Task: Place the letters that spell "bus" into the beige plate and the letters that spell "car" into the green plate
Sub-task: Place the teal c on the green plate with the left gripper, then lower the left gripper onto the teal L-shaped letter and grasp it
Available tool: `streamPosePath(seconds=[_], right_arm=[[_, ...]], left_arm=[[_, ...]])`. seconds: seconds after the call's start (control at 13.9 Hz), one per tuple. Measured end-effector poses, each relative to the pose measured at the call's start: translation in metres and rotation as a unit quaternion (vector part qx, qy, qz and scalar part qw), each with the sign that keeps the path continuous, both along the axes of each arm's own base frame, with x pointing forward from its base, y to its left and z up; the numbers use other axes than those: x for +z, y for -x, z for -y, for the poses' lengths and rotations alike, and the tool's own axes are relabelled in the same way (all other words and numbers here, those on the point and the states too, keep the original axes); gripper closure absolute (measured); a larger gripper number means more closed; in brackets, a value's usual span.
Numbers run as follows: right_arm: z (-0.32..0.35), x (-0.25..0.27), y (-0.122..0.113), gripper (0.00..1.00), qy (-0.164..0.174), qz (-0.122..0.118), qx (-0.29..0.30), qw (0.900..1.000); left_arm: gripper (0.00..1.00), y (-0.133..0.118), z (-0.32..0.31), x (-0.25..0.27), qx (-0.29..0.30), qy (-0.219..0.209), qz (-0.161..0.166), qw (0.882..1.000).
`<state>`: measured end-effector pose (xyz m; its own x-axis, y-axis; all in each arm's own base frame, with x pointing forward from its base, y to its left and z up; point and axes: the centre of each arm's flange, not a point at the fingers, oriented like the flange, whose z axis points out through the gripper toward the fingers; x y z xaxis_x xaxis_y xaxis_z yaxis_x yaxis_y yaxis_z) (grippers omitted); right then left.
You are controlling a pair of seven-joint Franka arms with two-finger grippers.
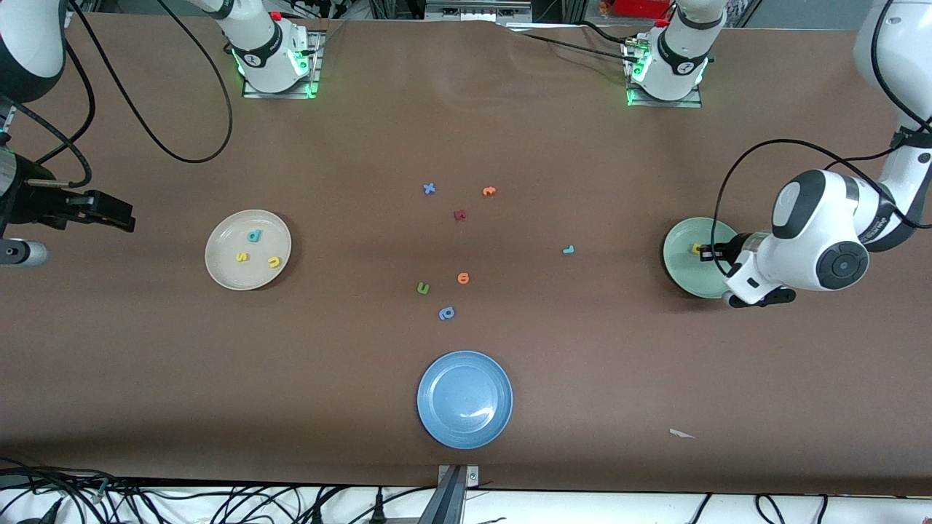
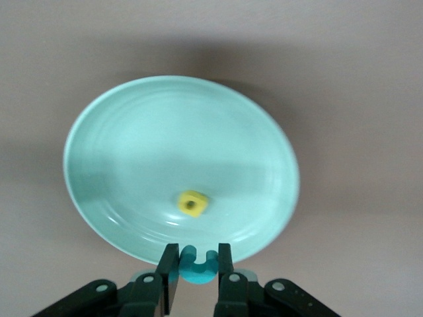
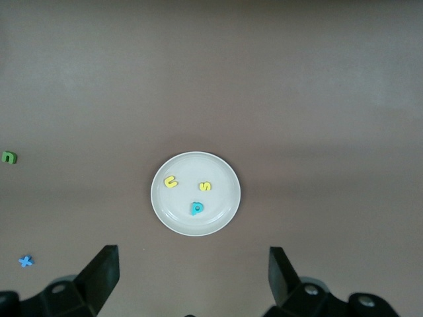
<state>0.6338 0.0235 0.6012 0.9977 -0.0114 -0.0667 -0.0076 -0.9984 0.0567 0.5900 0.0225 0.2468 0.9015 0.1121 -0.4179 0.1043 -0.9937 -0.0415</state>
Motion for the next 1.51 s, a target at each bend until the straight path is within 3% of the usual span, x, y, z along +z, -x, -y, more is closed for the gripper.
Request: streamPosePath(seconds=[0.29,0.5,0.79,1.01,1.51], right_arm=[[0.013,-0.008,0.004,0.00,-0.002,0.026,-0.004,1.000],[0.015,-0.009,0.009,0.00,-0.004,0.027,-0.003,1.000],[0.006,-0.009,0.013,0.00,-0.008,0.021,0.006,1.000],[0.000,-0.008,0.015,0.00,-0.009,0.018,0.011,1.000],[0.004,0.002,0.037,0.00,-0.017,0.020,0.023,0.999]], left_arm=[[0.70,0.006,-0.024,-0.037,-0.018,-0.010,-0.020,1.000],[0.67,0.010,-0.030,-0.050,-0.015,-0.003,-0.031,0.999],[0.28,0.009,-0.034,-0.048,-0.011,-0.001,-0.028,1.000],[0.00,-0.004,-0.009,-0.026,-0.010,0.001,-0.003,1.000],[0.01,-0.027,0.135,0.006,0.107,-0.007,0.099,0.989]])
